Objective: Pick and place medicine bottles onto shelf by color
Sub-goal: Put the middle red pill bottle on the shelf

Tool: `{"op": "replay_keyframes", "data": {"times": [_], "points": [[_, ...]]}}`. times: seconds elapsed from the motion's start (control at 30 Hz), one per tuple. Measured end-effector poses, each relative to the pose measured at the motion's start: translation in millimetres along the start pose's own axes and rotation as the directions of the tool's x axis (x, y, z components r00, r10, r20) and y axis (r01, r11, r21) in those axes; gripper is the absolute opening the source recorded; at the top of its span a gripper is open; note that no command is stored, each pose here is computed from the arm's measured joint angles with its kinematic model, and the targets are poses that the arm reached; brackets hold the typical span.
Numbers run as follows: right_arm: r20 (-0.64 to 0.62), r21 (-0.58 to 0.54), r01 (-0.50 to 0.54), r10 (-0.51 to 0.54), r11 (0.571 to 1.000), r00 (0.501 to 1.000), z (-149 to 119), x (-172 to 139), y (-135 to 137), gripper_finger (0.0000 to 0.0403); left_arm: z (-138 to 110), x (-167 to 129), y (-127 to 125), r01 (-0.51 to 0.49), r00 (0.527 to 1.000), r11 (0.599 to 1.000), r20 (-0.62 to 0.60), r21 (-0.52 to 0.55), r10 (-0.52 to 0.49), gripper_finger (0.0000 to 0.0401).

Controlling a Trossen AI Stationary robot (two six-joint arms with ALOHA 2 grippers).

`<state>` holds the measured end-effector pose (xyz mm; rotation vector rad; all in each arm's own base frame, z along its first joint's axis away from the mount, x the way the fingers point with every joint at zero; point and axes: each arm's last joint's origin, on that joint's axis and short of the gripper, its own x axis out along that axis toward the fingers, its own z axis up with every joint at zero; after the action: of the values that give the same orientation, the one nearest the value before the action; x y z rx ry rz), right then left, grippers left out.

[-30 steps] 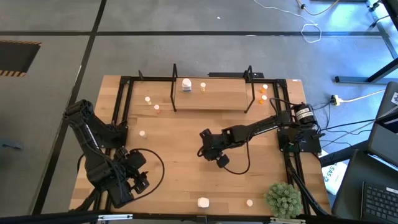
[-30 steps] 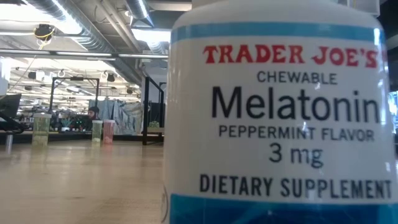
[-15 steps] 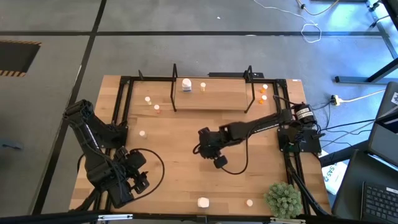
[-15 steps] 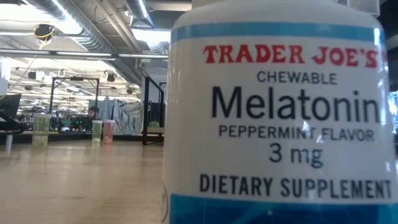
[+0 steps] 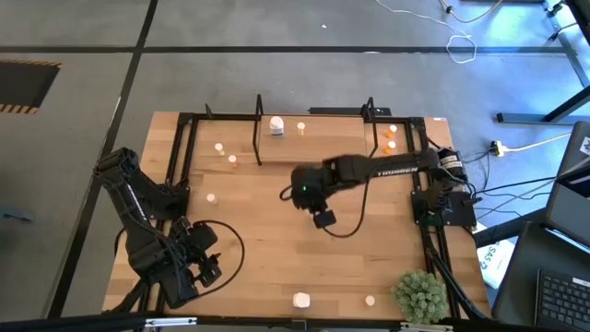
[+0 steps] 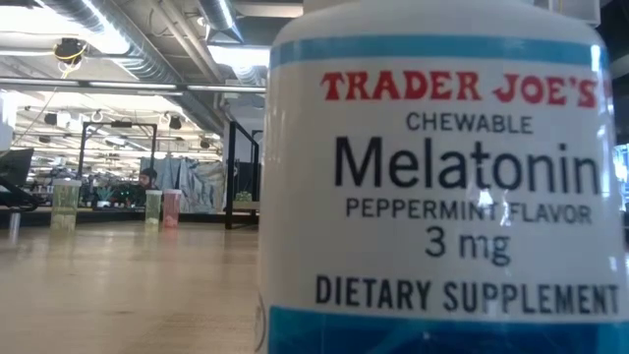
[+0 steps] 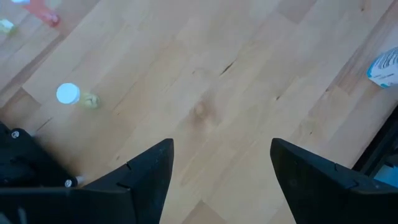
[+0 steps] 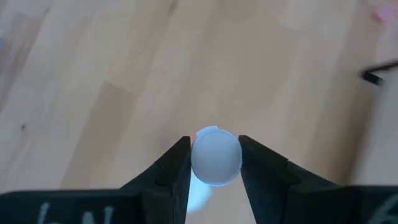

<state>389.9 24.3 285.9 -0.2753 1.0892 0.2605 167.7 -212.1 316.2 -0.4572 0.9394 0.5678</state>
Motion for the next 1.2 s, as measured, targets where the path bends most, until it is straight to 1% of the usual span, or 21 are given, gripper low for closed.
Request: {"op": "replay_keyframes", "data": {"times": [0.1, 0.2, 0.3, 0.43, 0.57, 0.67, 0.73, 0.8, 0.83, 0.87, 0.93, 1.03, 1.13, 1.2], "points": [[0.002, 0.013, 0.022, -0.022, 1.000, 1.000, 0.5, -14.7, -17.5, 0.0126, 2.3, 0.6, 0.1, 0.000, 0.999, 1.000, 0.045, -0.001, 0.000, 0.0263], [-0.019, 0.044, 0.040, -0.039, 0.998, 0.999, -5.4, -24.6, -36.6, 0.0126, 7.5, 3.2, 0.1, -0.008, 0.997, 1.000, 0.074, -0.017, 0.009, 0.0263], [-0.058, 0.094, 0.056, -0.050, 0.994, 0.997, -17.2, -31.8, -55.5, 0.0126, 13.7, 7.0, 0.8, -0.028, 0.996, 0.999, 0.079, -0.024, 0.030, 0.0263], [-0.096, 0.132, 0.078, -0.066, 0.988, 0.993, -33.9, -40.6, -78.4, 0.0126, 25.7, 14.1, 1.6, -0.060, 0.995, 0.998, 0.081, 0.006, 0.060, 0.0263], [-0.090, 0.170, 0.114, -0.100, 0.979, 0.991, -46.9, -48.0, -101.7, 0.0126, 42.9, 24.2, 4.0, -0.104, 0.991, 0.995, 0.082, 0.008, 0.103, 0.0263], [-0.064, 0.196, 0.150, -0.140, 0.969, 0.988, -57.8, -53.1, -124.5, 0.0126, 55.4, 31.5, 6.7, -0.136, 0.987, 0.991, 0.083, 0.008, 0.135, 0.0263], [-0.006, 0.236, 0.162, -0.165, 0.958, 0.986, -66.7, -54.3, -142.9, 0.0126, 62.6, 35.6, 8.6, -0.155, 0.985, 0.988, 0.083, 0.019, 0.153, 0.0263], [0.041, 0.302, 0.153, -0.174, 0.941, 0.984, -78.9, -52.5, -159.5, 0.0126, 68.5, 38.9, 10.4, -0.171, 0.982, 0.985, 0.082, 0.033, 0.168, 0.0263], [0.040, 0.337, 0.156, -0.180, 0.928, 0.983, -86.4, -51.9, -166.6, 0.0126, 71.0, 40.3, 11.2, -0.178, 0.981, 0.983, 0.082, 0.038, 0.174, 0.0263], [0.032, 0.358, 0.171, -0.195, 0.918, 0.980, -93.2, -51.6, -172.8, 0.0126, 73.0, 41.4, 11.9, -0.184, 0.980, 0.982, 0.081, 0.050, 0.180, 0.0263], [0.014, 0.396, 0.231, -0.258, 0.889, 0.966, -103.9, -49.6, -184.4, 0.0126, 76.8, 43.6, 13.2, -0.194, 0.979, 0.979, 0.080, 0.063, 0.189, 0.0263], [-0.022, 0.457, 0.277, -0.301, 0.845, 0.953, -117.0, -43.6, -193.3, 0.0126, 81.1, 46.0, 14.8, -0.205, 0.977, 0.976, 0.078, 0.075, 0.199, 0.0263], [-0.034, 0.518, 0.327, -0.362, 0.791, 0.931, -123.9, -36.0, -199.1, 0.0126, 84.6, 47.9, 16.2, -0.215, 0.975, 0.973, 0.078, 0.081, 0.209, 0.0263], [-0.076, 0.545, 0.363, -0.387, 0.756, 0.919, -130.3, -29.0, -199.8, 0.0126, 86.7, 48.9, 17.0, -0.222, 0.973, 0.972, 0.087, 0.080, 0.215, 0.0263]]}}
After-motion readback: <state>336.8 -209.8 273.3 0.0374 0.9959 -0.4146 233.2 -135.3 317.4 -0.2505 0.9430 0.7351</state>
